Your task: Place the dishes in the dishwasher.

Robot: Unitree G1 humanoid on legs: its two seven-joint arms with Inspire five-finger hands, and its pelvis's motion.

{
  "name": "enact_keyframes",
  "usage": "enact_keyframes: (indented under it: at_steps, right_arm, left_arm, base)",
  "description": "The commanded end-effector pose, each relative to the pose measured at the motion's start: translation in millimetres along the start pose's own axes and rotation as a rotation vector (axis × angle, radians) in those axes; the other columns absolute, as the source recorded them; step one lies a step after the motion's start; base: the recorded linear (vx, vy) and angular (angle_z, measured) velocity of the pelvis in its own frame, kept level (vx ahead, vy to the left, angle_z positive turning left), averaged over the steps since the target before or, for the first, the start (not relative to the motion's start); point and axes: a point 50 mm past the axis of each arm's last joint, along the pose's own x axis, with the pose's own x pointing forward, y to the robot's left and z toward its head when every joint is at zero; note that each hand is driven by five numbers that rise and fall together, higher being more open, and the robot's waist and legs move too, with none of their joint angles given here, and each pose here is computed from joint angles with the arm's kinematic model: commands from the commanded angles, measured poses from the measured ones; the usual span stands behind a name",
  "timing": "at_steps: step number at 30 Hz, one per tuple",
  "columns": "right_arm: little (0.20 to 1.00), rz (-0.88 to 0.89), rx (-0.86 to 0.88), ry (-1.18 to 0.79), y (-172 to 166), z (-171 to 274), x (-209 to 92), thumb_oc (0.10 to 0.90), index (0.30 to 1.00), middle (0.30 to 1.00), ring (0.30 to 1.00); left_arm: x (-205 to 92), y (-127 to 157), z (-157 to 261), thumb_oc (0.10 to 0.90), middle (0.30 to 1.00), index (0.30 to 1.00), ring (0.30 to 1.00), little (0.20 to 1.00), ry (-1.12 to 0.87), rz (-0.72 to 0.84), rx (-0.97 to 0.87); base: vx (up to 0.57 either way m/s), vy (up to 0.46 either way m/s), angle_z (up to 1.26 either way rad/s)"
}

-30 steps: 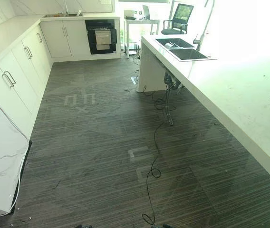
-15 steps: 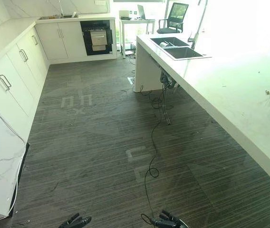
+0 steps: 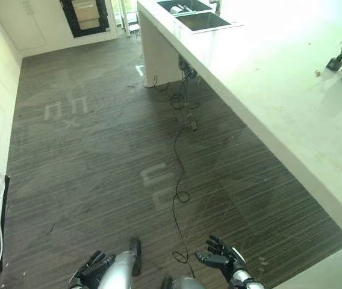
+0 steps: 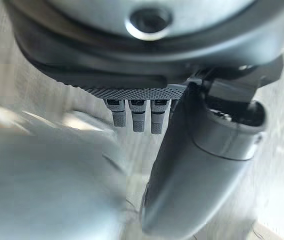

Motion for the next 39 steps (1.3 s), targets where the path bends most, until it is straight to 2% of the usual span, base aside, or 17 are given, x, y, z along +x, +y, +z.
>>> enact_keyframes:
  at_steps: [1, 7, 14, 22, 27, 30, 34, 39]
  right_arm:
    - [0.9, 0.099, -0.049, -0.191, 25.3, 39.7, 10.2, 0.8, 0.9, 0.9, 0.9]
    - [0.9, 0.193, -0.054, -0.32, 51.7, 75.4, 12.8, 0.8, 0.9, 0.9, 0.9]
    - [0.9, 0.225, -0.076, -0.377, 41.8, 76.6, -3.8, 0.8, 0.9, 0.9, 0.9]
    - [0.9, 0.209, -0.117, -0.409, 44.9, 85.3, -11.4, 0.8, 0.9, 0.9, 0.9]
    - [0.9, 0.219, -0.153, -0.43, 40.5, 97.2, -17.9, 0.8, 0.9, 0.9, 0.9]
    - [0.9, 0.253, -0.221, -0.46, 36.8, 114.1, -21.3, 0.8, 0.9, 0.9, 0.9]
    - [0.9, 0.279, -0.219, -0.48, 43.1, 121.3, -20.0, 0.8, 0.9, 0.9, 0.9]
    - [0.9, 0.289, -0.227, -0.52, 42.0, 125.0, -33.6, 0.8, 0.9, 0.9, 0.9]
  left_arm:
    - [-1.3, 6.0, 36.7, 0.8, 0.9, 0.9, 0.9, 0.9, -0.129, -0.063, 0.165]
    - [-0.5, -10.8, 52.7, 0.8, 0.9, 0.9, 0.9, 0.9, -0.195, -0.11, 0.182]
    - [-7.4, -8.4, 59.4, 0.8, 0.9, 0.9, 0.9, 0.9, -0.232, -0.154, 0.206]
    - [-11.2, -20.5, 66.5, 0.8, 0.9, 0.9, 0.9, 0.9, -0.281, -0.212, 0.202]
    - [-15.2, -31.3, 73.5, 0.8, 0.9, 0.9, 0.9, 0.9, -0.33, -0.248, 0.156]
    - [-20.9, -42.3, 79.7, 0.8, 0.9, 0.9, 0.9, 0.9, -0.39, -0.312, 0.066]
    - [-27.3, -40.9, 89.4, 0.8, 0.9, 0.9, 0.9, 0.9, -0.44, -0.321, 0.069]
    - [-38.5, -37.3, 85.7, 0.8, 0.9, 0.9, 0.9, 0.9, -0.456, -0.343, 0.153]
  base:
    - [0.29, 0.255, 0.48]
    - [0.27, 0.265, 0.15]
    - [0.35, -0.134, 0.18]
    - [0.37, -0.2, 0.45]
    - [0.29, -0.175, 0.11]
    - [0.24, -0.183, -0.26]
    - [0.21, 0.105, -0.2]
    - [0.35, 0.288, 0.0]
